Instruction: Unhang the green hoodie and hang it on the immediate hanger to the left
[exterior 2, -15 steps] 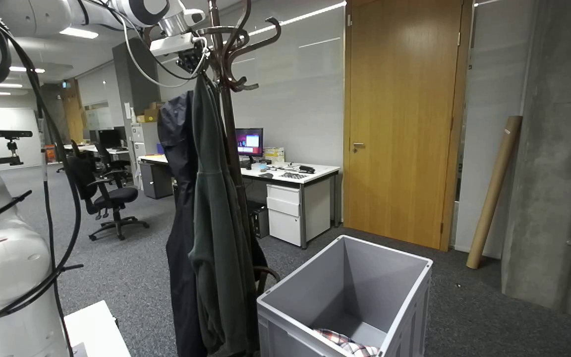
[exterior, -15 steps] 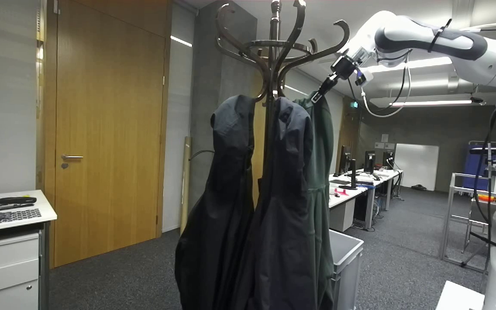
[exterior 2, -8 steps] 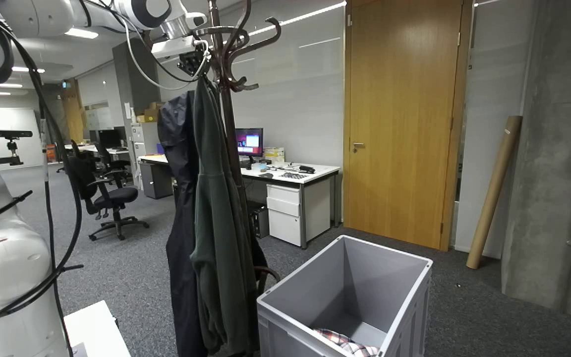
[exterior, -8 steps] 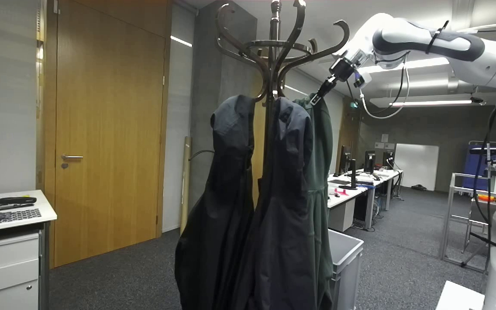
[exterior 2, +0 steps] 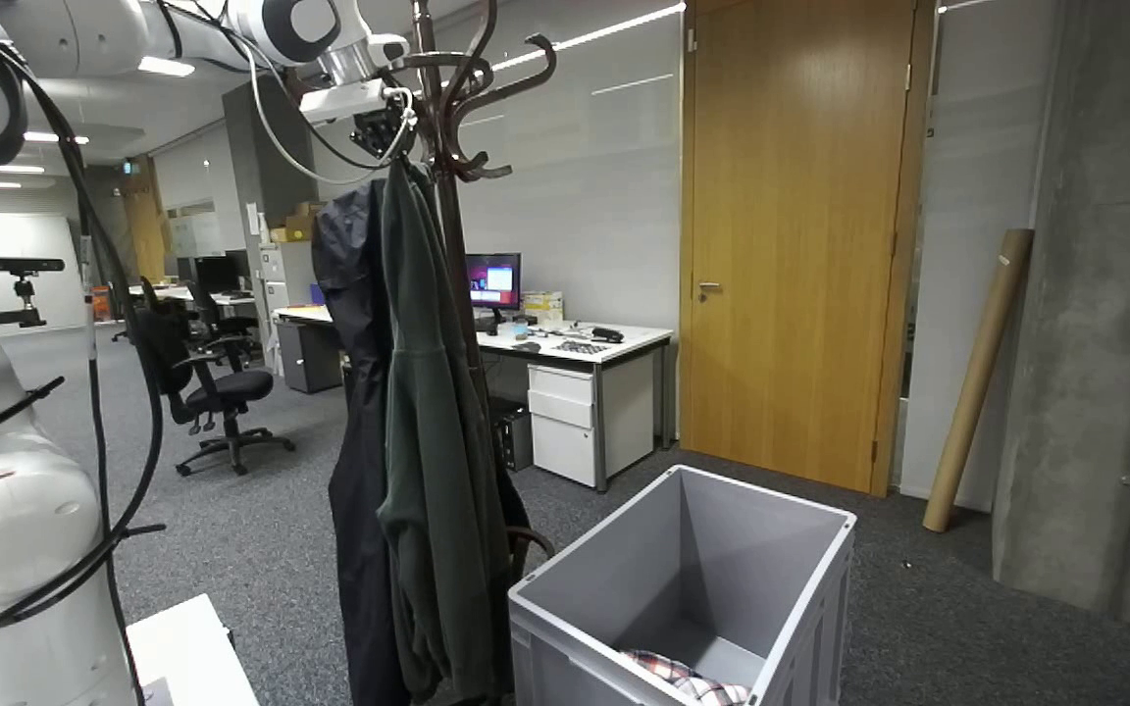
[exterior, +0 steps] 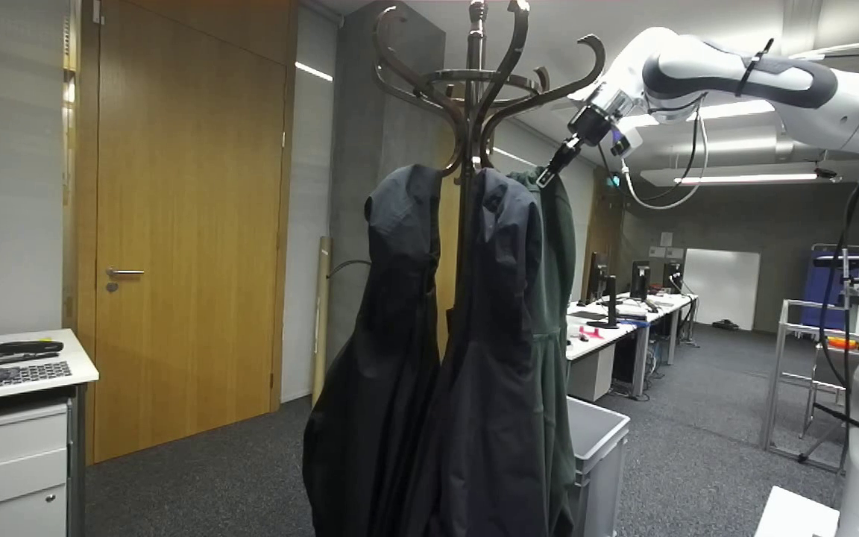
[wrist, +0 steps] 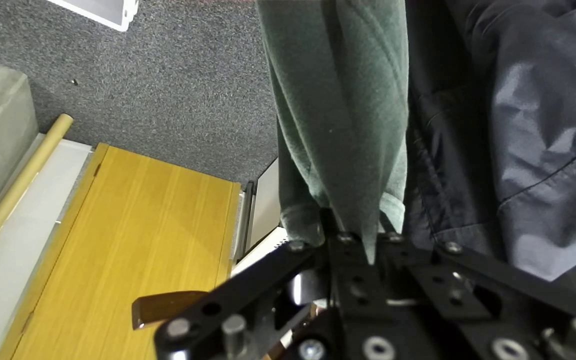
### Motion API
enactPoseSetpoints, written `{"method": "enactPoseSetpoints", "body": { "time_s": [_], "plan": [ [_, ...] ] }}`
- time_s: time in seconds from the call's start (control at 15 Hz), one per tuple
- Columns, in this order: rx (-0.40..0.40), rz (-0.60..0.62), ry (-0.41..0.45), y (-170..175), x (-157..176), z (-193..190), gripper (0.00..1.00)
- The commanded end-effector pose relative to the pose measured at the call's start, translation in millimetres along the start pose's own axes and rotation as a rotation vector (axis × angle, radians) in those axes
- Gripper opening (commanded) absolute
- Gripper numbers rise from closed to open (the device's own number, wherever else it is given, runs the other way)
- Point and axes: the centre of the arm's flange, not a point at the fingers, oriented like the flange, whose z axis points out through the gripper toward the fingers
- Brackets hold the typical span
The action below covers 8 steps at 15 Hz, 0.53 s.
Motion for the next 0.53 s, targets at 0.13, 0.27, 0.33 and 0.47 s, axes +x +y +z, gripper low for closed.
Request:
{"method": "enactPoseSetpoints", "body": {
  "time_s": [0.13,0.27,0.33,0.47],
  "plan": [
    [0.0,-0.001,0.009,-3.2,-3.0,-1.2,0.52],
    [-0.002,0.001,0.008,-2.1,-2.3,-1.2,0.67],
    [-0.003,0.002,0.01,-1.6,-2.0,-1.8,0.76],
    [-0.006,0.005,0.016,-0.8,-1.1,-5.2,0.89]
  ]
}}
